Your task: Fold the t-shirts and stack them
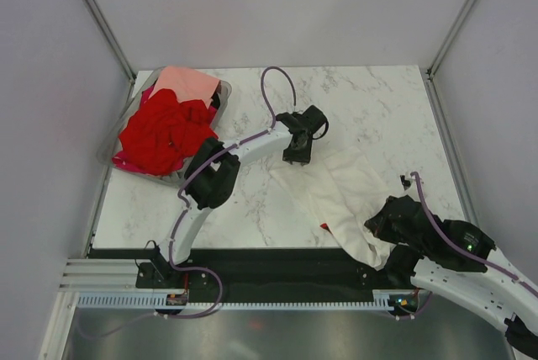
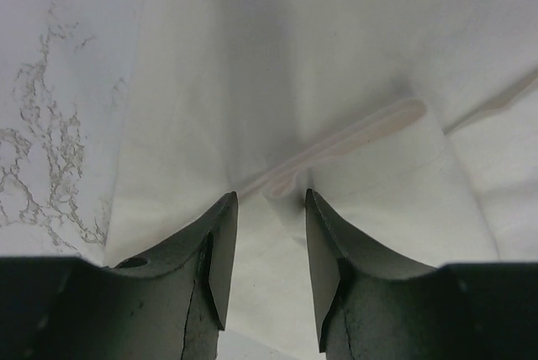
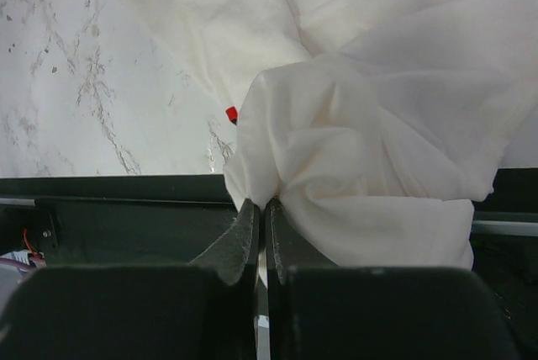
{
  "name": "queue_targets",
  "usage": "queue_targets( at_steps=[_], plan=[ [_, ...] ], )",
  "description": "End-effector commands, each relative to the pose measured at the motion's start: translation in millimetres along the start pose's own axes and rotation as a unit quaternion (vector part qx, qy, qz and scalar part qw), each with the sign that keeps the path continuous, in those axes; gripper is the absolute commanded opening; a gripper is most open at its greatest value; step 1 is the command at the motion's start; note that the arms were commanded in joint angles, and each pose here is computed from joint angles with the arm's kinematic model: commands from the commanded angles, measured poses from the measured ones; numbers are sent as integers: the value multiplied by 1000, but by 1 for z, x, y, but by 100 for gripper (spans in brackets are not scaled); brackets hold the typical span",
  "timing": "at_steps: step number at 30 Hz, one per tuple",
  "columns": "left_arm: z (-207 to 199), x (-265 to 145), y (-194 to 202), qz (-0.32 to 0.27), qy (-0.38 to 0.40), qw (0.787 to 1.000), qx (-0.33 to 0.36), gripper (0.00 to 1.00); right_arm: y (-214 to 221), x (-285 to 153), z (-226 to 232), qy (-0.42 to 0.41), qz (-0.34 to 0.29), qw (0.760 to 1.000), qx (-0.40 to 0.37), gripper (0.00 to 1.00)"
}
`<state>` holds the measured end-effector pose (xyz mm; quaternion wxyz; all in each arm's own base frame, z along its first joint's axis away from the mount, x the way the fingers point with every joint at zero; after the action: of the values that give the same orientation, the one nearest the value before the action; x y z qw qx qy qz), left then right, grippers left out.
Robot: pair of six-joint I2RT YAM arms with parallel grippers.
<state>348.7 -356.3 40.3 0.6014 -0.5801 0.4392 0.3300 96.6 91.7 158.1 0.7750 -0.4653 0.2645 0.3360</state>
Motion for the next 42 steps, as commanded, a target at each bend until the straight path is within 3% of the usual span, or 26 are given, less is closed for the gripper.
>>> queue_targets(
  at_steps=[1, 5, 9, 14, 16, 18, 22, 26, 28, 31, 32, 36, 42],
  plan=[
    [-10, -10, -9, -13, 24, 999, -19, 45, -4, -5, 5, -11, -2, 1000, -5, 5],
    [-18, -9, -12, -17, 41, 999, -23, 43, -4, -6, 5, -14, -6, 1000, -2, 5],
    [-21, -16, -23, -32, 46, 998, -30, 26, -4, -5, 4, -13, -5, 1000, -1, 5],
    [-25, -10, -21, -23, 55, 998, -25, 16, -4, -4, 4, -9, -4, 1000, -2, 5],
    [-26, -9, -16, -15, 56, 998, -25, 2, -4, -5, 4, -11, -5, 1000, -1, 5],
    [-23, -15, -18, -20, 55, 998, -30, 2, -6, -6, 4, -12, -9, 1000, 4, 5],
    [-7, -69, -52, -74, 49, 995, -44, 2, -14, -9, 7, -5, -20, 1000, 4, 5],
    [52, -156, -87, -117, 33, 987, -102, 2, -43, -20, 47, -60, -57, 997, 6, 6],
    [80, -174, -90, -125, 25, 984, -126, 2, -66, -24, 64, -59, -87, 994, -5, 7],
    [110, -216, -80, -144, 26, 979, -143, 2, -90, -20, 75, -7, -108, 993, -48, 7],
    [118, -223, -76, -147, 24, 978, -148, 2, -115, -33, 82, 5, -148, 988, -43, 7],
    [154, -259, -37, -162, 10, 973, -166, 2, -174, -43, 85, 107, -212, 970, -58, 6],
    [204, -268, 14, -162, -15, 965, -203, 2, -237, -68, 63, 180, -253, 949, -50, 8]
  ],
)
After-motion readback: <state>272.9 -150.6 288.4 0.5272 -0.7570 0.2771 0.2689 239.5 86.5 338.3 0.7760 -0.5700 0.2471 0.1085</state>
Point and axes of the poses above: each gripper's point midway between its finger pads, its own x axis out along the fingers, its own z axis along the line the jaws close on, y = z × x, the point moved 1 cm from there along -x, back along the fingers, and after that the axes turned 2 degrees about -x, right-handed, at the moved point
